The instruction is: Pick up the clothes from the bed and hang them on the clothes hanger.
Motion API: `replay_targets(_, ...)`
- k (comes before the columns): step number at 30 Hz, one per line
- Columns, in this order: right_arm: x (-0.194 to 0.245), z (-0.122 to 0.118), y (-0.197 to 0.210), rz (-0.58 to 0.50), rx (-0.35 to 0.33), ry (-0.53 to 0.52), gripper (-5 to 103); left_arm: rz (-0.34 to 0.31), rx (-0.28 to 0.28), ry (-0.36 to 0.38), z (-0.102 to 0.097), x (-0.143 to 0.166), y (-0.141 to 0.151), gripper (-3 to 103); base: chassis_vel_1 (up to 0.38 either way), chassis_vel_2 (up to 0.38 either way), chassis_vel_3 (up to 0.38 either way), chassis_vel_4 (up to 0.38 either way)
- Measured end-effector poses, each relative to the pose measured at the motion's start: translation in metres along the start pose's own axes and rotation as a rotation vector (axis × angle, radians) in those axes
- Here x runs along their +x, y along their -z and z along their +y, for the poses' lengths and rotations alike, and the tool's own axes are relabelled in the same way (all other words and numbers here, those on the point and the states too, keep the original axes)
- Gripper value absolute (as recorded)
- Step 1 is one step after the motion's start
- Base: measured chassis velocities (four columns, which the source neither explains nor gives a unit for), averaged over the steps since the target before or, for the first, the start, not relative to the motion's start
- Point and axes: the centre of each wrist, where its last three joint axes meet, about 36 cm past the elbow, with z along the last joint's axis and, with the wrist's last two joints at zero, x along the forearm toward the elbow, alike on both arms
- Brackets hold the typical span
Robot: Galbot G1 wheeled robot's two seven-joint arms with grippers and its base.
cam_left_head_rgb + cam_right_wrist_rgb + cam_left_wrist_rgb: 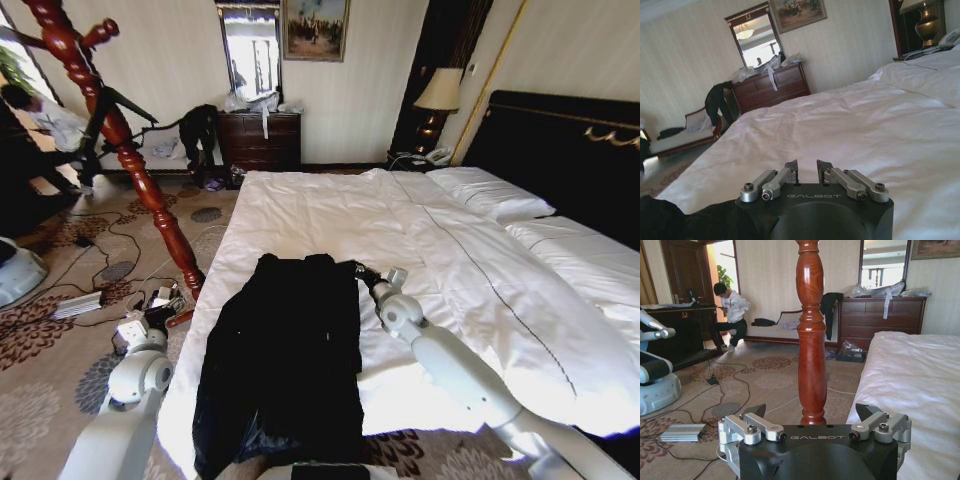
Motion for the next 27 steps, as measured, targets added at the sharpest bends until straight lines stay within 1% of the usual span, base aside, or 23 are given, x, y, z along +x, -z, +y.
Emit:
replay_targets(2, 0.01, 0.005, -0.01, 0.03, -0.11, -0.048, 29, 0.002, -0.002, 0.004, 0.002, 0.002, -0.001, 100, 0.0, 0.0, 0.0, 0.0)
replay_targets(3, 0.015, 0.007, -0.014, 0.077, -0.193, -0.102, 35, 0.002, -0.002, 0.006, 0.003, 0.004, -0.001, 100, 0.0, 0.0, 0.0, 0.0)
replay_targets(4, 0.015, 0.007, -0.014, 0.077, -0.193, -0.102, 35, 0.002, -0.002, 0.006, 0.003, 0.004, -0.001, 100, 0.0, 0.0, 0.0, 0.0)
replay_targets(5, 0.019, 0.008, -0.016, 0.126, -0.267, -0.153, 35, 0.002, -0.002, 0.007, 0.003, 0.005, -0.001, 100, 0.0, 0.0, 0.0, 0.0)
replay_targets(6, 0.024, 0.009, -0.017, 0.179, -0.337, -0.209, 40, 0.002, -0.001, 0.007, 0.003, 0.005, -0.001, 100, 0.0, 0.0, 0.0, 0.0)
replay_targets(7, 0.032, 0.009, -0.016, 0.248, -0.426, -0.279, 45, 0.001, 0.0, 0.007, 0.002, 0.005, -0.001, 100, 0.0, 0.0, 0.0, 0.0)
replay_targets(8, 0.039, 0.009, -0.013, 0.301, -0.504, -0.321, 51, 0.001, 0.0, 0.007, 0.002, 0.005, -0.001, 100, 0.0, 0.0, 0.0, 0.0)
replay_targets(9, 0.046, 0.009, -0.011, 0.332, -0.559, -0.343, 56, 0.001, 0.001, 0.007, 0.002, 0.005, -0.001, 100, 0.0, 0.0, 0.0, 0.0)
replay_targets(10, 0.046, 0.009, -0.011, 0.332, -0.559, -0.343, 56, 0.001, 0.001, 0.007, 0.002, 0.005, -0.001, 100, 0.0, 0.0, 0.0, 0.0)
replay_targets(11, 0.053, 0.009, -0.011, 0.343, -0.584, -0.358, 61, 0.001, 0.001, 0.006, 0.002, 0.005, -0.001, 100, 0.0, 0.0, 0.0, 0.0)
replay_targets(12, 0.062, 0.006, -0.015, 0.337, -0.592, -0.378, 67, 0.002, 0.001, 0.007, 0.002, 0.005, -0.002, 100, 0.0, 0.0, 0.0, 0.0)
replay_targets(13, 0.069, 0.004, -0.019, 0.325, -0.588, -0.397, 67, 0.002, 0.001, 0.007, 0.002, 0.005, -0.002, 100, 0.0, 0.0, 0.0, 0.0)
replay_targets(14, 0.077, 0.001, -0.023, 0.318, -0.593, -0.416, 73, 0.003, 0.001, 0.006, 0.002, 0.005, -0.002, 100, 0.0, 0.0, 0.0, 0.0)
replay_targets(15, 0.077, 0.001, -0.023, 0.318, -0.593, -0.416, 73, 0.003, 0.001, 0.006, 0.002, 0.005, -0.002, 100, 0.0, 0.0, 0.0, 0.0)
replay_targets(16, 0.082, 0.0, -0.025, 0.319, -0.603, -0.423, 78, 0.003, 0.002, 0.006, 0.001, 0.005, -0.002, 100, 0.0, 0.0, 0.0, 0.0)
replay_targets(18, 0.1, 0.004, -0.032, 0.349, -0.654, -0.432, 89, 0.003, 0.004, 0.005, 0.0, 0.004, -0.003, 100, 0.0, 0.0, 0.0, 0.0)
replay_targets(19, 0.108, 0.009, -0.035, 0.362, -0.672, -0.426, 89, 0.004, 0.005, 0.005, 0.0, 0.005, -0.003, 100, 0.0, 0.0, 0.0, 0.0)
replay_targets(20, 0.114, 0.014, -0.037, 0.368, -0.684, -0.413, 94, 0.005, 0.006, 0.005, -0.001, 0.005, -0.004, 100, 0.0, 0.0, 0.0, 0.0)
replay_targets(21, 0.114, 0.014, -0.037, 0.368, -0.684, -0.413, 94, 0.005, 0.006, 0.005, -0.001, 0.005, -0.004, 100, 0.0, 0.0, 0.0, 0.0)
replay_targets(23, 0.123, 0.033, -0.041, 0.375, -0.723, -0.345, 99, 0.01, 0.005, 0.009, -0.001, 0.006, -0.006, 100, 0.0, 0.0, 0.0, 0.0)
replay_targets(24, 0.124, 0.044, -0.045, 0.38, -0.745, -0.304, 100, 0.012, 0.004, 0.011, -0.001, 0.008, -0.007, 100, 0.0, 0.0, 0.0, 0.0)
replay_targets(25, 0.124, 0.044, -0.045, 0.38, -0.745, -0.304, 100, 0.012, 0.004, 0.011, -0.001, 0.008, -0.007, 100, 0.0, 0.0, 0.0, 0.0)
replay_targets(27, 0.12, 0.058, -0.052, 0.393, -0.77, -0.256, 100, 0.014, 0.004, 0.012, -0.002, 0.01, -0.009, 100, 0.0, 0.0, 0.0, 0.0)
